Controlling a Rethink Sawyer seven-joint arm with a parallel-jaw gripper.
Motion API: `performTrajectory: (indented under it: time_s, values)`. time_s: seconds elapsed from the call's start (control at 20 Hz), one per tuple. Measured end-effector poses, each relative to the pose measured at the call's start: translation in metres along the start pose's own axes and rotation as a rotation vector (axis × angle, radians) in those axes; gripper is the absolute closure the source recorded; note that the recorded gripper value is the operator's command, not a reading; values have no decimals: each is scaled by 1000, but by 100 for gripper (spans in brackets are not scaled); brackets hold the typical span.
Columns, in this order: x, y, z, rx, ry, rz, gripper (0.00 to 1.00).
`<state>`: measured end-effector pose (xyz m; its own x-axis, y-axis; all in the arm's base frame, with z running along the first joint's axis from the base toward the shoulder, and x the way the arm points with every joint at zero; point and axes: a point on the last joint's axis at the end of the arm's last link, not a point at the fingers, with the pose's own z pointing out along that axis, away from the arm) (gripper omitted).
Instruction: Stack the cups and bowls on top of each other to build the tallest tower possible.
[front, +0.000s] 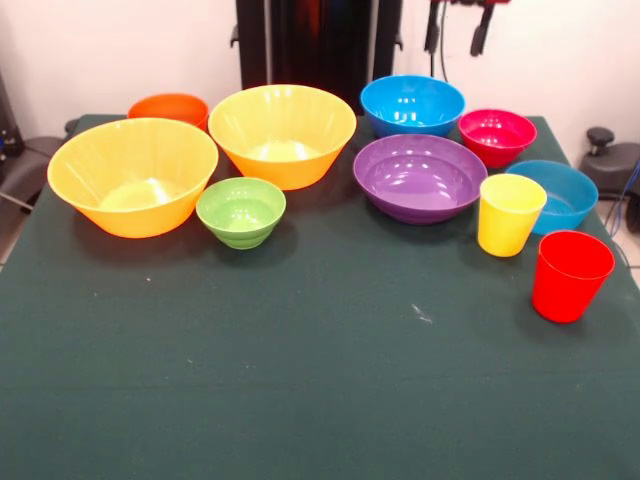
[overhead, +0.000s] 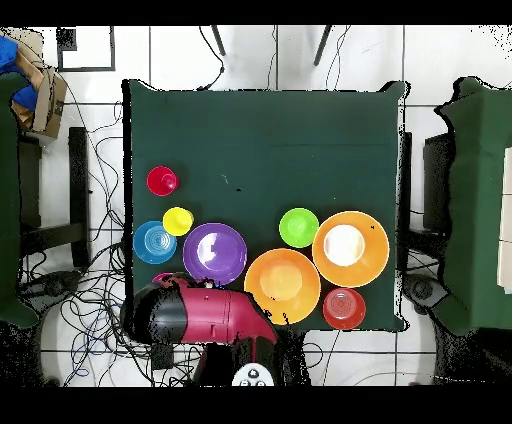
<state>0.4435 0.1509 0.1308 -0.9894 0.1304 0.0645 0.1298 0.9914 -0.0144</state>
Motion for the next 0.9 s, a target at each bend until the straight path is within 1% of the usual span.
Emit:
performTrajectory:
  time_s: [0.45, 0.65, 0.9]
  values:
    - [2, -4, 57, 13, 16, 4, 0]
    - [-2, -13, 81, 18, 23, 21, 0]
    - [-10, -34, 111, 36, 22, 40, 0]
